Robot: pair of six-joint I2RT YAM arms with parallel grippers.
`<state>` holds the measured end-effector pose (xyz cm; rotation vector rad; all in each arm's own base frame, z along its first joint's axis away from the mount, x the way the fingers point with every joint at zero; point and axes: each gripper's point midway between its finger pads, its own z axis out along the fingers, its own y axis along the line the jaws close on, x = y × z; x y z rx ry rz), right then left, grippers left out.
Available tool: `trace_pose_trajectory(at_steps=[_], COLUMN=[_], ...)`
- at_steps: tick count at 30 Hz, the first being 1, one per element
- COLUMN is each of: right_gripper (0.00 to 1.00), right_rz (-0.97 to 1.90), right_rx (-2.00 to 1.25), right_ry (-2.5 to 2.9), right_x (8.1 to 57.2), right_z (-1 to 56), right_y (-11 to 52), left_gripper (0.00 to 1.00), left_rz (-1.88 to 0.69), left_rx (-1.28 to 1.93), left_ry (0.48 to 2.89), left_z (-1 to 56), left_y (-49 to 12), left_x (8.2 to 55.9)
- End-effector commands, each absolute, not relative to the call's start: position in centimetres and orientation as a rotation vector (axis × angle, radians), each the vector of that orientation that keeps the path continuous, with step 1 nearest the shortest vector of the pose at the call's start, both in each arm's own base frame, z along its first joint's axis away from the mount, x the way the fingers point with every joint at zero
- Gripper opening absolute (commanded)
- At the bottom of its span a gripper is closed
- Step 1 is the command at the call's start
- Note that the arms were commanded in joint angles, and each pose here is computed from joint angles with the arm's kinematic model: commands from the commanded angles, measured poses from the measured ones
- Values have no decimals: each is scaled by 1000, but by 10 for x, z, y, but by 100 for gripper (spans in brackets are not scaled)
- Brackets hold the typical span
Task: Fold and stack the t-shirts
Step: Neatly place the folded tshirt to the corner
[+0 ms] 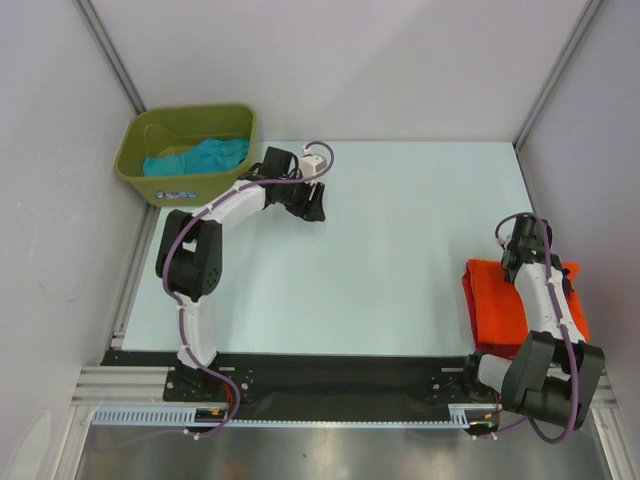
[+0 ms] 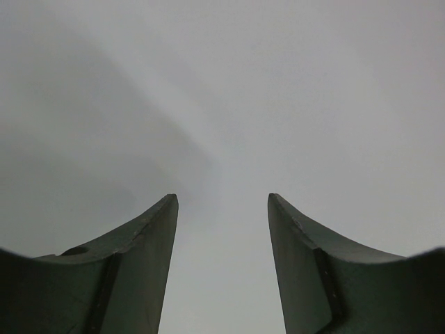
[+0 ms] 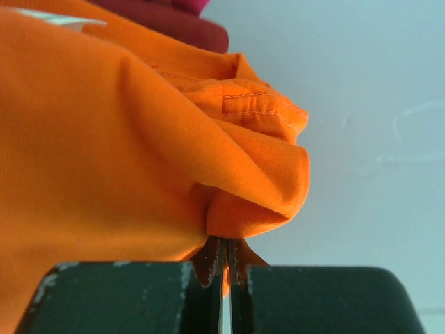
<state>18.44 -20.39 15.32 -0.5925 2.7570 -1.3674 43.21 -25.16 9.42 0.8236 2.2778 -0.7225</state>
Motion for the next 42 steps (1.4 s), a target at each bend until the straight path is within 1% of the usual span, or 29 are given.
trace_pose_trajectory(at_steps=[1, 4, 12, 17, 18, 19, 20, 21, 22, 23, 25, 27, 28, 29, 30, 31, 32, 34, 36, 37, 39, 40, 41, 42], right_gripper=[0, 0, 0, 0, 8, 18, 48, 60, 68, 77, 80, 82, 82, 79, 77, 70, 52, 39, 34, 31, 22, 7, 3, 0], right_rz=[-1504, -1479, -1416, -1423, -1434, -1448, -1467, -1495, -1532, -1557, -1604, -1604, -1585, -1551, -1431, -1382, -1324, -1149, -1003, -928, -829, -784, -749, -797], right_rx=[-766, -799, -790, -802, -790, -779, -762, -729, -689, -636, -503, -396, -344, -290, -216, -162, -97, 47, 144, 326, 466, 518, 551, 628], right_ry=[2668, 2684, 2757, 2741, 2730, 2721, 2708, 2680, 2659, 2633, 2558, 2512, 2480, 2446, 2458, 2439, 2421, 2443, 2454, 2409, 2419, 2414, 2479, 2451], right_x=[204, 206, 184, 189, 192, 194, 197, 202, 205, 209, 216, 218, 220, 225, 226, 225, 228, 225, 226, 227, 223, 225, 218, 216], right_z=[166, 156, 126, 123, 123, 124, 127, 132, 140, 148, 170, 179, 186, 195, 187, 191, 194, 181, 180, 180, 180, 179, 170, 180], right_y=[-222, -223, -225, -228, -230, -231, -233, -236, -240, -243, -249, -250, -247, -245, -237, -232, -229, -213, -198, -192, -184, -181, -174, -180], left_gripper=[60, 60, 60, 60, 60, 60, 60, 61, 61, 61, 61, 61, 61, 61, 61, 61, 61, 61, 61, 61, 61, 61, 61, 61], left_rz=[-742, -729, -733, -721, -725, -725, -727, -726, -729, -726, -729, -727, -728, -725, -720, -718, -713, -695, -679, -667, -656, -649, -647, -646], left_rx=[832, 828, 824, 824, 823, 823, 822, 823, 823, 821, 820, 823, 821, 818, 817, 820, 823, 834, 842, 844, 850, 851, 852, 852], left_ry=[2228, 2233, 2243, 2249, 2255, 2257, 2257, 2261, 2267, 2270, 2267, 2263, 2257, 2256, 2257, 2249, 2247, 2243, 2247, 2244, 2240, 2241, 2241, 2236], left_z=[105, 105, 100, 99, 97, 96, 96, 94, 91, 91, 91, 93, 95, 96, 97, 99, 101, 105, 105, 107, 110, 110, 111, 114], left_y=[-255, -252, -252, -248, -248, -248, -248, -248, -247, -246, -246, -246, -246, -245, -244, -244, -243, -241, -239, -237, -236, -235, -235, -235], left_x=[443, 445, 446, 447, 446, 445, 445, 445, 443, 443, 443, 444, 444, 445, 446, 447, 448, 449, 449, 449, 449, 449, 449, 449])
